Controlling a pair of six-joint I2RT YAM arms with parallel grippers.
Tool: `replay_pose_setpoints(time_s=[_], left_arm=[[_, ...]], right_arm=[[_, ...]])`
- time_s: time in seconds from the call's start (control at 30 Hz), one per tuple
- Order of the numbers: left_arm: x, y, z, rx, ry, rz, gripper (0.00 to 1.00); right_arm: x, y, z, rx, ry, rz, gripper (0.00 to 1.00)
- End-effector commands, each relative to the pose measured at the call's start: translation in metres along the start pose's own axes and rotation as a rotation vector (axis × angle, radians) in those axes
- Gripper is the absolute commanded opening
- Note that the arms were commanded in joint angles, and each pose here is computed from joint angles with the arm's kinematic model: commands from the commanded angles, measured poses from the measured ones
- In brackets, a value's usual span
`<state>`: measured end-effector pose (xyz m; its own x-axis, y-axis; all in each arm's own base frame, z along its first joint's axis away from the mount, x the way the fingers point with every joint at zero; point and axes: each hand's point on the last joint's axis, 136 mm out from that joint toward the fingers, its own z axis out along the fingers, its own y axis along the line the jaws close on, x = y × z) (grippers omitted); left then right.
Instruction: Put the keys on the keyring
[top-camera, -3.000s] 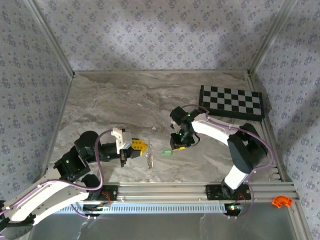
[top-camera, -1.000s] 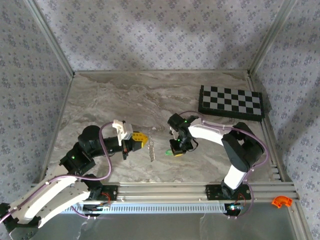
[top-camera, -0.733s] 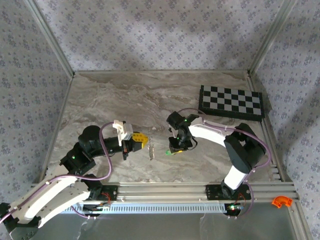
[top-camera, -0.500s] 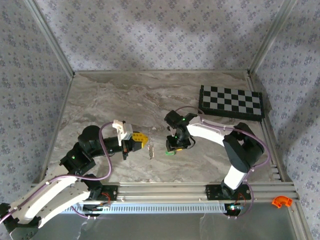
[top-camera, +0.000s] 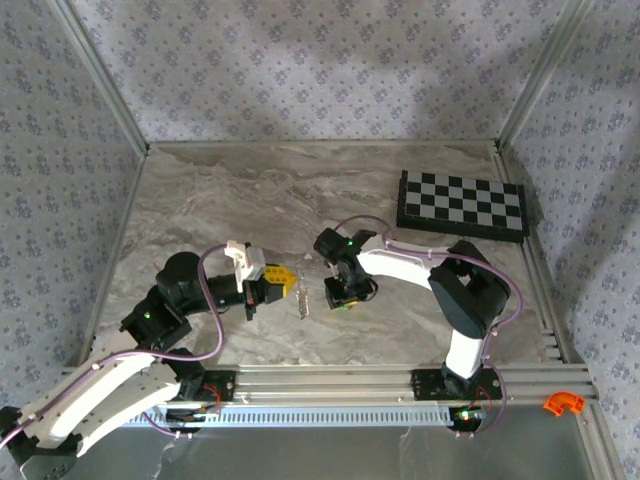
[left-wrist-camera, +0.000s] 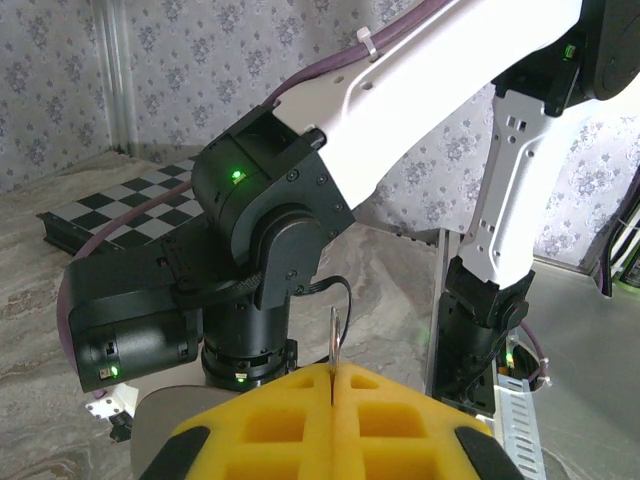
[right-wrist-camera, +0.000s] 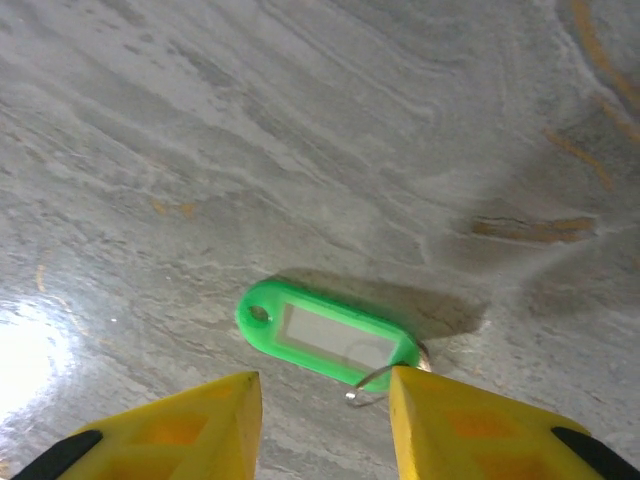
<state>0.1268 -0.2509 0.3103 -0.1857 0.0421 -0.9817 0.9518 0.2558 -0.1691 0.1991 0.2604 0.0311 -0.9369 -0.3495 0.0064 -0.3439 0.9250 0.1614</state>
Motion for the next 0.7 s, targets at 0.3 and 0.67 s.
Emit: replay_pose_setpoints(time_s=[0.3,0.67], left_arm=[[-0.021,-0.008,-0.005,0.033,-0.072,0.031,0.00],[-0.021,-0.008,-0.005,0.035,-0.076,0.030,0.00]], right_arm=[[0.008,-0.013,0.003,0.100,0.042,-0.027,0.33],[0.013,-0.018,0.004,0.105,0.060,-0.016,0.26]])
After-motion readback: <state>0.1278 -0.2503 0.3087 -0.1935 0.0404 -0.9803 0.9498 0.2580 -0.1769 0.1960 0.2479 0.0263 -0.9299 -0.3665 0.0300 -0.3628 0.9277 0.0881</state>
